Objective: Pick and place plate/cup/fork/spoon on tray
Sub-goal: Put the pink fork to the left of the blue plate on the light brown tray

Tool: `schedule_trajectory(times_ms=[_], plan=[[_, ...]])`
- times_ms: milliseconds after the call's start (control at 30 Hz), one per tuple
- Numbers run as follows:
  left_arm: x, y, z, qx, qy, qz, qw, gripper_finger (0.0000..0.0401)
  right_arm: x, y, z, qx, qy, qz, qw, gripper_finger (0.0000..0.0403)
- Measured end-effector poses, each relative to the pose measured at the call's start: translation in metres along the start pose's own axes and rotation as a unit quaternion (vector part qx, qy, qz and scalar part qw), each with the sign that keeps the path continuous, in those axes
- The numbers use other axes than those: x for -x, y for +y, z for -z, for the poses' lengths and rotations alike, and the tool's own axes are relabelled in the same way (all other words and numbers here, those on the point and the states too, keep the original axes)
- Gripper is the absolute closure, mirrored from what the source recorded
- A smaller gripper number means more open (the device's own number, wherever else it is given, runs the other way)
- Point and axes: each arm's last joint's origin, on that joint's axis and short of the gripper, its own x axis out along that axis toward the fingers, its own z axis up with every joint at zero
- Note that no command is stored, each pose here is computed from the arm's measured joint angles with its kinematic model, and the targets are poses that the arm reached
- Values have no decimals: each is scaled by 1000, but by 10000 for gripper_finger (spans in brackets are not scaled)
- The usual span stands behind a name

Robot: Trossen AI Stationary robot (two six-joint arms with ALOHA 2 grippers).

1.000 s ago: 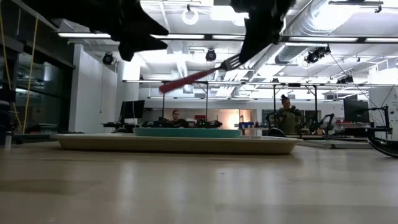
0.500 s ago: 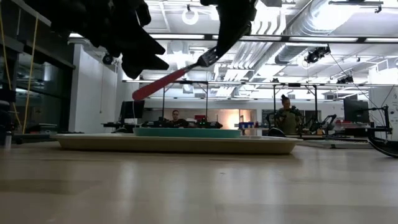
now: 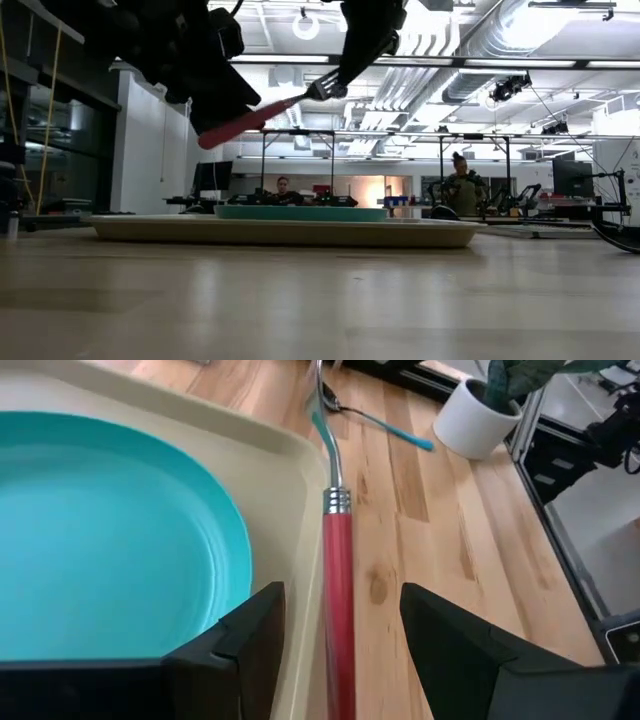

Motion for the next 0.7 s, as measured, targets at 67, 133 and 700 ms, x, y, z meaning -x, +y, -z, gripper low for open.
schedule_trajectory(times_ms=[67,133,700], plan=[[0,0,1,0,5,8,1000,219,0,0,-1,-1,-6,-1,1000,403],[0,-1,2,1,16,25,1000,219,0,0,-2,-2,-10,-2,1000,403],[0,1,5,-38,31,15,999,389,0,1,-2,-3,-11,-9,1000,403]])
